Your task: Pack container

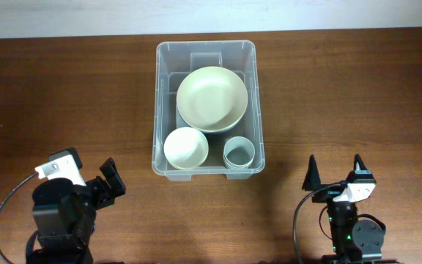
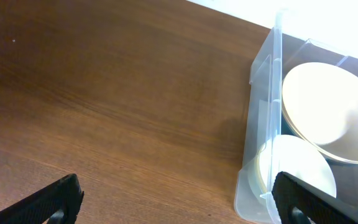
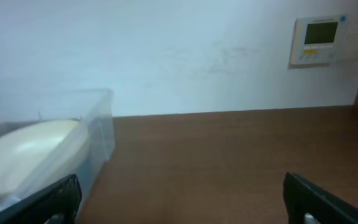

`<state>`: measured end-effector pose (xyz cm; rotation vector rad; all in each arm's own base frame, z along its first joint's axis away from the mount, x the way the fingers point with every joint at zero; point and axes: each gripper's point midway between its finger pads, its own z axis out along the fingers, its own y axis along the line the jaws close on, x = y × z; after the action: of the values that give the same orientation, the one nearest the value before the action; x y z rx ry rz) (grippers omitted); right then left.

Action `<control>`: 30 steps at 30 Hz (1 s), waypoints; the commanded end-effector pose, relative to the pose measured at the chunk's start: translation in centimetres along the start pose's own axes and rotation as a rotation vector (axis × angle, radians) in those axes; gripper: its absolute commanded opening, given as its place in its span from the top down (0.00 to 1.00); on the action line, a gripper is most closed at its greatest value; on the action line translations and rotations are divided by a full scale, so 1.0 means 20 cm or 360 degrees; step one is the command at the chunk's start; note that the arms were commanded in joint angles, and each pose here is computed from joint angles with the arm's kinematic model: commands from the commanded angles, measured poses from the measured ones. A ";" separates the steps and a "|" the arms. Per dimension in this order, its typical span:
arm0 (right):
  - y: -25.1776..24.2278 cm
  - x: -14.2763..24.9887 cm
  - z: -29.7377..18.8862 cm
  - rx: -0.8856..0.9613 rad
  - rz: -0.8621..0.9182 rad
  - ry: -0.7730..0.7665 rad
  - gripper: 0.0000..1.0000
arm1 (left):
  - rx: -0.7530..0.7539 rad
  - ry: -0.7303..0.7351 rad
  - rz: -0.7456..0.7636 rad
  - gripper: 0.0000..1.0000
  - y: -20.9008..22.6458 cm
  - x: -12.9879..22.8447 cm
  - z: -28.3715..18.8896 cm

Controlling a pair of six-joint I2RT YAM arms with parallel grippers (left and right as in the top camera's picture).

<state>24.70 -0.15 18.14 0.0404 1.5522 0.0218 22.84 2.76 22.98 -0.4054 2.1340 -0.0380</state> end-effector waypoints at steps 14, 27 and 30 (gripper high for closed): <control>0.04 0.13 -0.01 -0.0078 -0.0063 0.0149 0.01 | 0.0024 0.0009 0.0032 0.00 -0.01 0.01 0.00; 0.04 0.13 -0.01 -0.0078 -0.0063 0.0149 0.01 | 0.0024 0.0009 0.0032 0.00 -0.01 0.01 0.00; 0.04 0.13 -0.01 -0.0078 -0.0063 0.0150 0.01 | 0.0024 0.0009 0.0032 0.00 -0.01 0.01 0.00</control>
<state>24.65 0.30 15.75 -0.0114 1.6473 0.0110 22.83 2.76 22.96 -0.4054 2.1343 -0.0380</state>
